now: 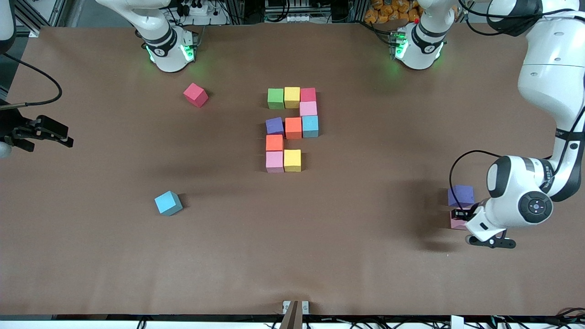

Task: Form number 2 with 11 blocks
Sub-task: 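Close the left gripper on the light pink cube, then lift the light pink cube and carry it to the column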

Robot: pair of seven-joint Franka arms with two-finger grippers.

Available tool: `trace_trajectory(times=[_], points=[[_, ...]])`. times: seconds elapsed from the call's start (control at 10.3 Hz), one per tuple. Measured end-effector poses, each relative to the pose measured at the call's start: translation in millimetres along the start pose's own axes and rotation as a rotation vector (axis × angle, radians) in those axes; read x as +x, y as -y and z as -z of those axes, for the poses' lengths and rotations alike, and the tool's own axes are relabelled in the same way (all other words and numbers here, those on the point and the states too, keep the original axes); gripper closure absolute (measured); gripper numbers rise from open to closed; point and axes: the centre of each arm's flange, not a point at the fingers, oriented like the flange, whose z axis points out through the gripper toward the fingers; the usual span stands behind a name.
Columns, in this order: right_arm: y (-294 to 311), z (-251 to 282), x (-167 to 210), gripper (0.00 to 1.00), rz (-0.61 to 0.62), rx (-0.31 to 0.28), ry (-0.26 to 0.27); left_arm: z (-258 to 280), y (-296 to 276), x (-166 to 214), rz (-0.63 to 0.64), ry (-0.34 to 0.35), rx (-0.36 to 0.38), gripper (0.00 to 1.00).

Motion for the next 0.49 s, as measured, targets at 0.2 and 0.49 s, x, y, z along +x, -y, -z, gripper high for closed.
trace_trajectory(times=[0.2,0.49], points=[[-0.1,0.0,0.0,0.00,0.000,0.000,0.000,5.0,-16.7,2.6,-0.023,-0.009,-0.011,0.38],[0.0,-0.1,0.0,0.00,0.000,0.000,0.000,12.1,-53.4,6.0,-0.087,-0.019,-0.017,0.38]])
